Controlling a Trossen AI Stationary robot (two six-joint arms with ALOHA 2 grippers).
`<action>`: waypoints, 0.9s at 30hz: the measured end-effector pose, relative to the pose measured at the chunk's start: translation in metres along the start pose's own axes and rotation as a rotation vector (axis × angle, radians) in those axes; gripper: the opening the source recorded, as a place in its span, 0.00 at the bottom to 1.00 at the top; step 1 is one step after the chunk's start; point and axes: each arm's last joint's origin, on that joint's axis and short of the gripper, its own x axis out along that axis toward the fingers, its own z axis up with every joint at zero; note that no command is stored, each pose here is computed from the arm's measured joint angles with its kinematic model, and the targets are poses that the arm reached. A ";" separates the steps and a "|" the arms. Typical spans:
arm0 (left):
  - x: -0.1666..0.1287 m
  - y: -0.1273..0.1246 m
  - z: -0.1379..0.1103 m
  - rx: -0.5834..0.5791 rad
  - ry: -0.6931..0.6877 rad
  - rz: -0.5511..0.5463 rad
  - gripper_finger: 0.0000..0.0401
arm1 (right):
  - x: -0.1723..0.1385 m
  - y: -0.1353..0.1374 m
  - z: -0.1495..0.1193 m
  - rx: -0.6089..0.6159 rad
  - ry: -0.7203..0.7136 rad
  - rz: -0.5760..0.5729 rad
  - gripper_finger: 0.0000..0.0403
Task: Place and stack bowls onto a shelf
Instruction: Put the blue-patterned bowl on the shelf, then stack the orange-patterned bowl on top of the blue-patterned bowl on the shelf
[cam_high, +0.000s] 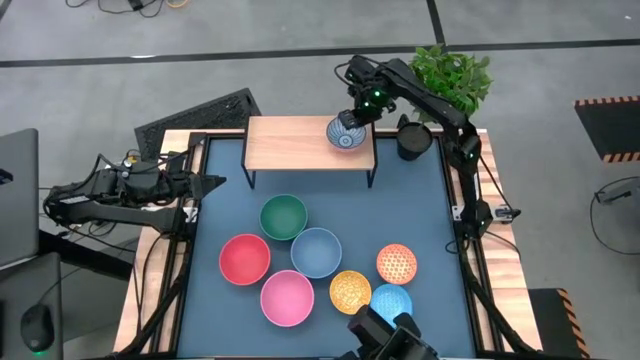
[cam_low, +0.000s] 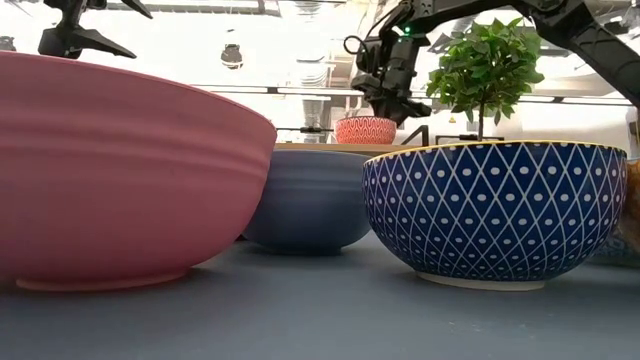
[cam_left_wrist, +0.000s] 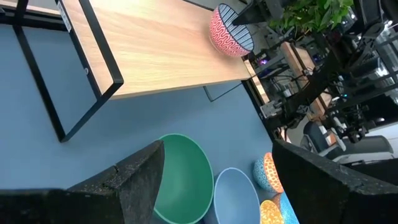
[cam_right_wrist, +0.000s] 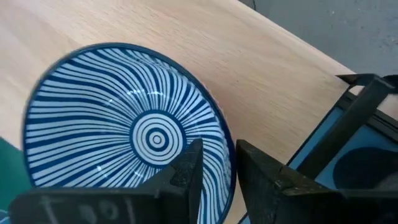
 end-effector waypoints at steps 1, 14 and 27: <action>0.000 0.000 0.000 0.000 0.000 0.000 0.71 | -0.005 0.001 0.000 -0.001 -0.005 0.002 0.32; 0.000 0.000 -0.001 0.038 0.028 -0.016 0.71 | -0.102 0.052 -0.076 -0.172 -0.065 0.154 0.36; 0.000 0.001 -0.002 0.010 0.035 -0.002 0.71 | -0.159 0.106 -0.257 -0.060 -0.136 0.138 0.35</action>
